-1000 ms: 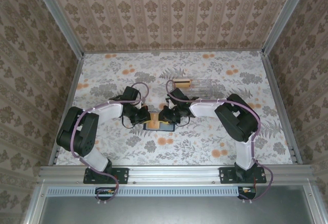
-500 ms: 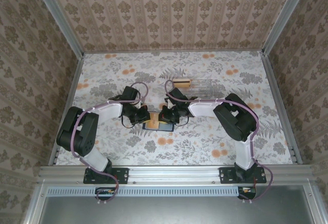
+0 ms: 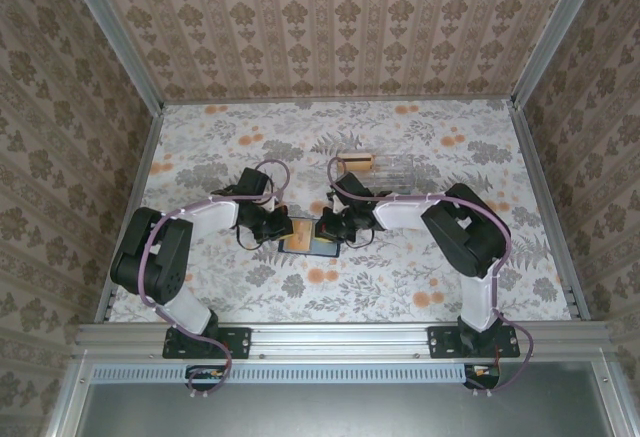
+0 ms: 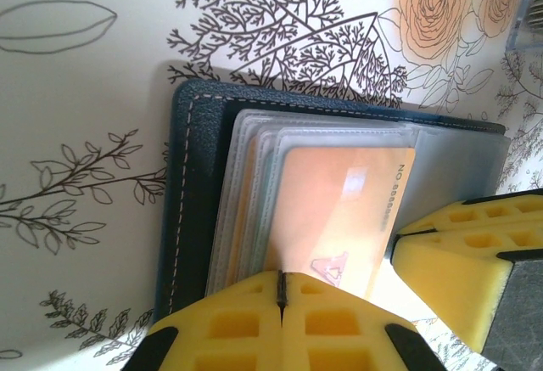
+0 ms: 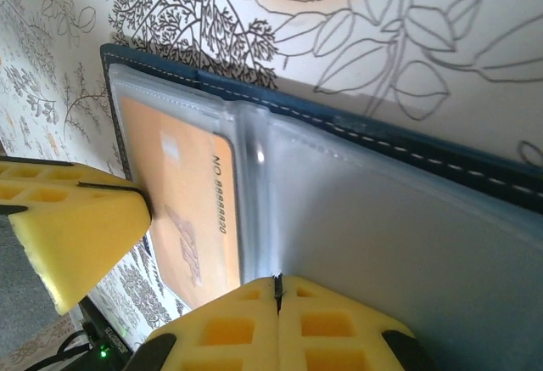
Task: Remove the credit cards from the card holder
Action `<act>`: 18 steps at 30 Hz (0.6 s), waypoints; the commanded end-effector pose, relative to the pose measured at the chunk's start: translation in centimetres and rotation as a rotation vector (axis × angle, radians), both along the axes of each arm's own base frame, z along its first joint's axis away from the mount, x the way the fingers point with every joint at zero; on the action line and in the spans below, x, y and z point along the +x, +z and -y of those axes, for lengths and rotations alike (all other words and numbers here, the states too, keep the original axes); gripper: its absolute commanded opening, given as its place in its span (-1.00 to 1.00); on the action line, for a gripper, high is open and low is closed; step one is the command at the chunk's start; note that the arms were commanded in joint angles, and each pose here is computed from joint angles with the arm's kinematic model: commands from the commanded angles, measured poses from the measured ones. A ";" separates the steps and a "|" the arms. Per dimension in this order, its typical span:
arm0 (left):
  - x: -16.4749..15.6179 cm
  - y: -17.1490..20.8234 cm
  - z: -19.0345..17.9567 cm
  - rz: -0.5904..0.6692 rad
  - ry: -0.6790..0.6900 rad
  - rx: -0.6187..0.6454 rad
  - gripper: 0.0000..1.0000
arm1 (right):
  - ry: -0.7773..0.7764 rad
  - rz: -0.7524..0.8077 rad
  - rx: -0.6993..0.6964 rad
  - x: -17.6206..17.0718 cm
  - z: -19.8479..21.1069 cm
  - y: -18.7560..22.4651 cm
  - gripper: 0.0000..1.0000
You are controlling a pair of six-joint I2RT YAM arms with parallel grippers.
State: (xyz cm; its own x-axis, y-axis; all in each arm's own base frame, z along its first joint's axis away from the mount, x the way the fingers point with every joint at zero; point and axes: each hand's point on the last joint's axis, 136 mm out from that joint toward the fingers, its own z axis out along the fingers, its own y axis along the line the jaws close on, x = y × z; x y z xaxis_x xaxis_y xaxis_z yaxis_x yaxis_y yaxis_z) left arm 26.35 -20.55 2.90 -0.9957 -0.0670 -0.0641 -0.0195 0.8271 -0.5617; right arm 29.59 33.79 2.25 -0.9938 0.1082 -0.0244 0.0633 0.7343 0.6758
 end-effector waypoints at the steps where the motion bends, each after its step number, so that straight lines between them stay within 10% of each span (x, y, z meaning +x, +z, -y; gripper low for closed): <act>1: -1.3 -2.1 -2.1 -0.071 0.007 0.103 -1.00 | -0.014 -0.009 -0.027 -0.4 1.2 0.0 -1.00; 18: 0.0 3.4 -0.9 0.047 0.016 -0.003 -0.64 | 0.061 0.060 -0.001 -0.1 -1.6 2.7 -0.81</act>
